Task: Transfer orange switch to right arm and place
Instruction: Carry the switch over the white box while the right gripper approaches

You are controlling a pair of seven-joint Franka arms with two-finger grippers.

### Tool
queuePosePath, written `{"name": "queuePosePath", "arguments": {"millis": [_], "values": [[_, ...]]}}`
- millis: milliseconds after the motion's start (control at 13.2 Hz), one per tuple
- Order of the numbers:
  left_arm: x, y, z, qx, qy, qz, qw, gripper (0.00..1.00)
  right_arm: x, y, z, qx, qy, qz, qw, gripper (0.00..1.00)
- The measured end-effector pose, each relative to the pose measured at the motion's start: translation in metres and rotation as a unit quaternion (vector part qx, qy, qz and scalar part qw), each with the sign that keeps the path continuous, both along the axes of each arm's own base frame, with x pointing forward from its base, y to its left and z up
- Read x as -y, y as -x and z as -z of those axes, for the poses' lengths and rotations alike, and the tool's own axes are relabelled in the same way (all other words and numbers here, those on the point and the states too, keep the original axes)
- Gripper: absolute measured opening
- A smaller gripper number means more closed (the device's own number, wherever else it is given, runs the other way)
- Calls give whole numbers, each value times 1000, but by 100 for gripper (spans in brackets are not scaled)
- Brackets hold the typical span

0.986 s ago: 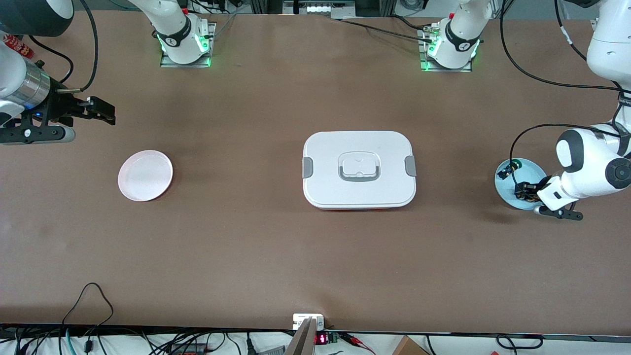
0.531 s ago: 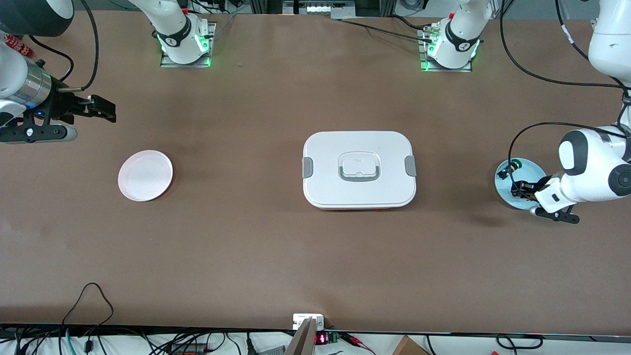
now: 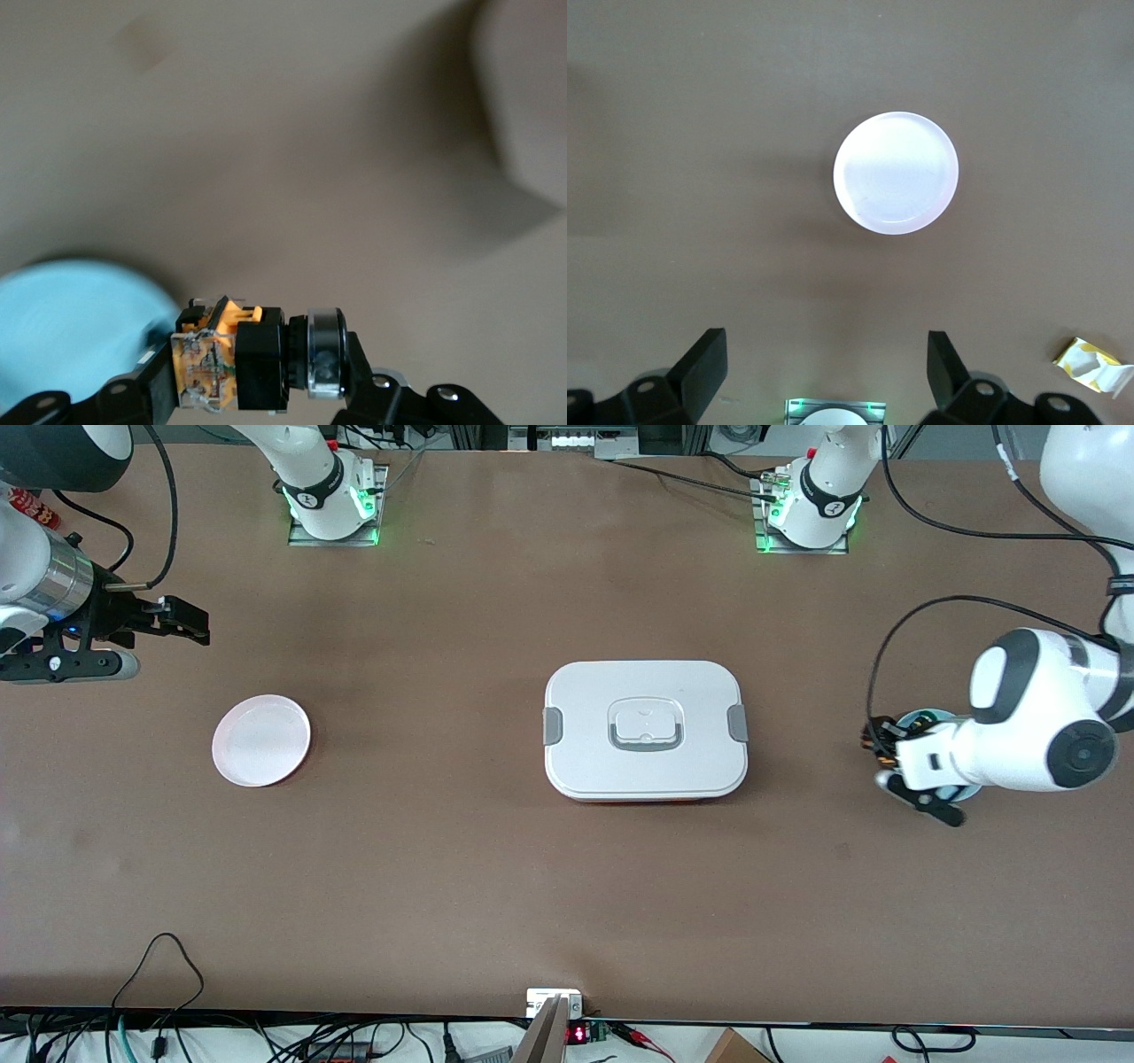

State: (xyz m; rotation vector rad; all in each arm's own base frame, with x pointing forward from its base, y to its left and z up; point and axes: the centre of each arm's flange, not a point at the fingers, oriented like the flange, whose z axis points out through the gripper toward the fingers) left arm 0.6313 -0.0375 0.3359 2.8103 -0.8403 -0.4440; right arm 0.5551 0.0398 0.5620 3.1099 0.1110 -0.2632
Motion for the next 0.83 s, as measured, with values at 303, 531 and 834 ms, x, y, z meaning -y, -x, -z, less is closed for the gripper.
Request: {"name": "queuePosePath", "arguments": {"millis": [303,531,834], "values": [[68,4,-14,7,225,70,972,73,-3,2,0,-17,-95,27,995,100],[120,3,-16,48,340,122,931,73,-14,3,3,-43,-180,42,982,100],[185,3,-20,140,497,173,839,73,-37,-5,22,-100,-322,63,939,100]]}}
